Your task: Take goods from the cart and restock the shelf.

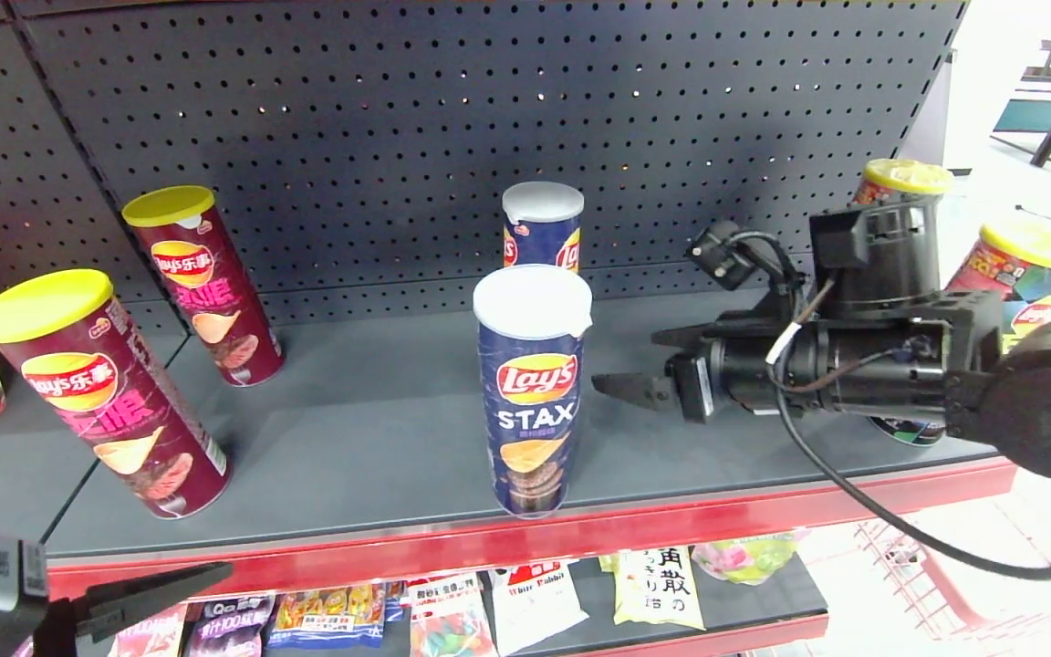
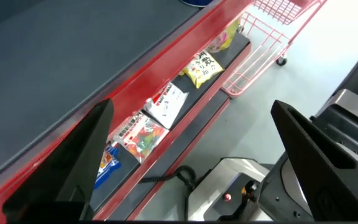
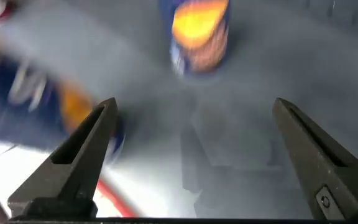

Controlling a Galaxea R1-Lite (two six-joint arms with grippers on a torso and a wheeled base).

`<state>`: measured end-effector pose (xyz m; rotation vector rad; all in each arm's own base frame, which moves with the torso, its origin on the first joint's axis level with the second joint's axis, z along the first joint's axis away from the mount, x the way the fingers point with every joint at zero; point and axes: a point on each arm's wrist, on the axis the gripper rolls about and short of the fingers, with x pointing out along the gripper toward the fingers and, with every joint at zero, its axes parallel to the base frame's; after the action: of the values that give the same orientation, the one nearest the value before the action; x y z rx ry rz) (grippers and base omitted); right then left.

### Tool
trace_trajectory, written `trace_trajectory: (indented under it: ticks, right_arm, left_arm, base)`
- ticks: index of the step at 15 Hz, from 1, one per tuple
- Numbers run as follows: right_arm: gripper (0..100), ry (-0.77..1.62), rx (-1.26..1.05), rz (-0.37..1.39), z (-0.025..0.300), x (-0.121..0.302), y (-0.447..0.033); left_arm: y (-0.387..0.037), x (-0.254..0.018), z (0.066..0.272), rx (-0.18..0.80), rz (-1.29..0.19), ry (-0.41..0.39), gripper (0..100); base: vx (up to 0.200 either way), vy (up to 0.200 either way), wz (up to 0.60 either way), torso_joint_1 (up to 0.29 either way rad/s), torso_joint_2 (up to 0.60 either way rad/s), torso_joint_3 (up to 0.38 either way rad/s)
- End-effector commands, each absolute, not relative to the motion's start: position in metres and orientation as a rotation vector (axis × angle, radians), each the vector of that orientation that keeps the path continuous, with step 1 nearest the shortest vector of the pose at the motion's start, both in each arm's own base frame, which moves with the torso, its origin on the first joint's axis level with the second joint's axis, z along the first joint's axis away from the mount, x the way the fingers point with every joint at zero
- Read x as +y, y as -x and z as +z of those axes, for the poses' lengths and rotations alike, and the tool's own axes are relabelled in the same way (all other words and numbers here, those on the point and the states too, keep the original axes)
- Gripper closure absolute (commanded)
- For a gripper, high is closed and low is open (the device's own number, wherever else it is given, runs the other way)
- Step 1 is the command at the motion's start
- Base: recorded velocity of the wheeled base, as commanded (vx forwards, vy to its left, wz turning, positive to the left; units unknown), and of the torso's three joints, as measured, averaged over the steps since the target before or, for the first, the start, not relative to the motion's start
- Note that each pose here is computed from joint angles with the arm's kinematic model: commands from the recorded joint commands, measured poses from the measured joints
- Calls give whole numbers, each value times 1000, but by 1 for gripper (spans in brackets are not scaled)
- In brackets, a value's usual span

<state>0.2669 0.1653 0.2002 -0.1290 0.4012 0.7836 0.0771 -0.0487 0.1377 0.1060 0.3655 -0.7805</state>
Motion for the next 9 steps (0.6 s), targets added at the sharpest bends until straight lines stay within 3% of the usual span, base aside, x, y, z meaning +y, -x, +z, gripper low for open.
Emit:
trace_trajectory:
  ticks: [1, 9]
  right_arm:
    - [0, 128, 374, 781, 210, 140, -222]
    - [0, 115, 284, 741, 198, 74, -118]
  left_arm:
    - [-96, -59, 140, 430, -770, -116, 0]
    - [-134, -79, 141, 522, -767, -127, 0]
  base:
    - [0, 0, 0, 0, 0, 0]
    - [0, 0, 0, 0, 0, 0]
